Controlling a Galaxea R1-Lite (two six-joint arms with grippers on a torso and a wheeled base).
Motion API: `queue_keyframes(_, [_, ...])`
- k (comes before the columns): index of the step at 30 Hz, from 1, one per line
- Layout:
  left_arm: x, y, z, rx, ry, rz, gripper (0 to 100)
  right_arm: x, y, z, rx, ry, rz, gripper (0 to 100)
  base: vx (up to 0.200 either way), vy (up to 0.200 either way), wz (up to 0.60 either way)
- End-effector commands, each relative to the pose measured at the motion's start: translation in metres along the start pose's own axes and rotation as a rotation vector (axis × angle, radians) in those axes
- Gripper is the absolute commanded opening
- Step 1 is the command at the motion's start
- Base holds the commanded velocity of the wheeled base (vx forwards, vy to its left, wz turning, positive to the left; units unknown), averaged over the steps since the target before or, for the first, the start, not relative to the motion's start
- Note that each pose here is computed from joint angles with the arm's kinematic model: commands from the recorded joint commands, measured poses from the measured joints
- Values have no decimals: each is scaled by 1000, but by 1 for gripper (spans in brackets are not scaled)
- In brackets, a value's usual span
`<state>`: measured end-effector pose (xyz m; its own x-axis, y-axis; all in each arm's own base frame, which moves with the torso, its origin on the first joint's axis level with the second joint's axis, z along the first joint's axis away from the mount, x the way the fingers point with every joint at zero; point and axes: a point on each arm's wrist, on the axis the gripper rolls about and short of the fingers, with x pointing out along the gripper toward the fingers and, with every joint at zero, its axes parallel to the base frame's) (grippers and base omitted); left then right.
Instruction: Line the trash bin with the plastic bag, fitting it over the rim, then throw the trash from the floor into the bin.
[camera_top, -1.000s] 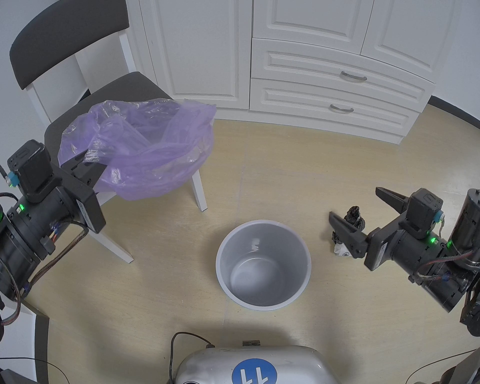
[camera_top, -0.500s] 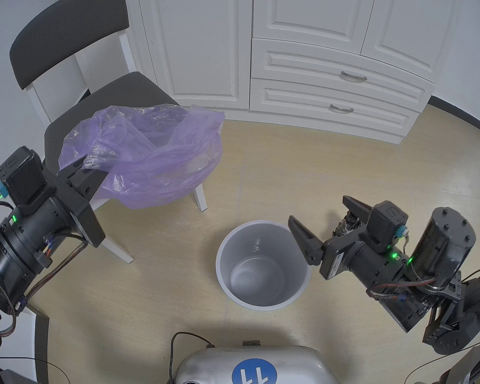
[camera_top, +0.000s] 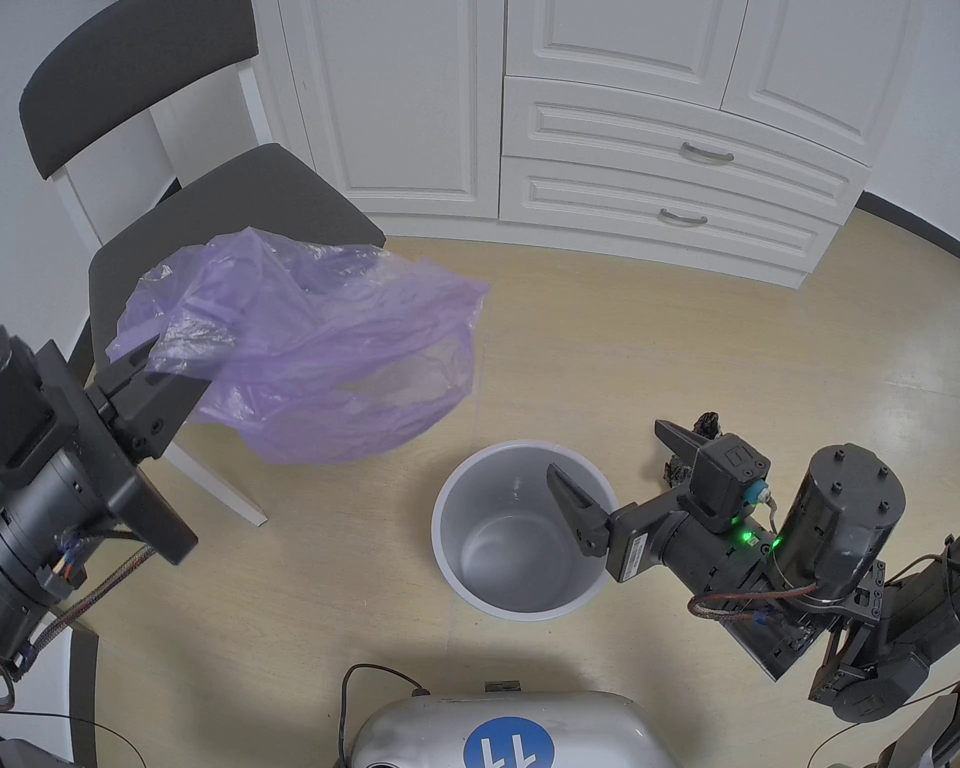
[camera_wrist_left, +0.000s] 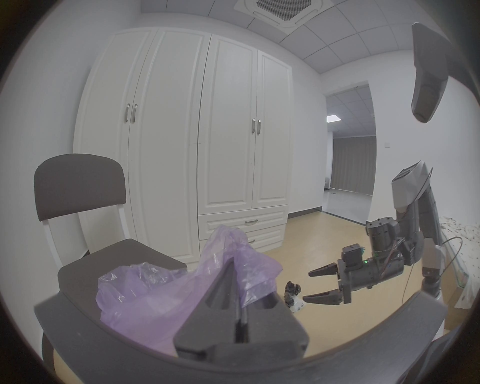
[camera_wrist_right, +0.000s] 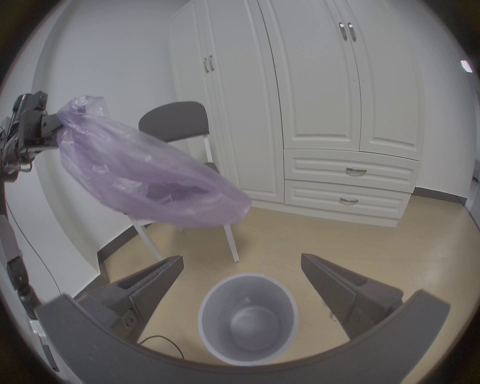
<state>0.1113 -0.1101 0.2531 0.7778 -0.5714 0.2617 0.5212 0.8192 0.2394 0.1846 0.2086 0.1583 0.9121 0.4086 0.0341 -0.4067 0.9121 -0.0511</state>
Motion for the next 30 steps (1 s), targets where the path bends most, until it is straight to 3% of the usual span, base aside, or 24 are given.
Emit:
queue_keyframes(1, [-5, -2, 4, -9, -20, -19, 0, 7, 4, -7, 7, -18, -4, 100, 0, 0, 0])
queue_keyframes(4, [-5, -2, 4, -6, -21, -21, 0, 10, 6, -12, 11, -28, -3, 100, 0, 0, 0])
queue_keyframes(13, [-7, -4, 7, -15, -40, -33, 0, 17, 19, -44, -31, 63, 25, 100, 0, 0, 0])
queue_keyframes(28, [-5, -5, 5, -22, -42, -35, 0, 0, 13, -41, -53, 83, 40, 100, 0, 0, 0])
queue_keyframes(30, [-5, -5, 4, -23, -40, -34, 0, -18, 5, -35, -113, 108, 62, 100, 0, 0, 0])
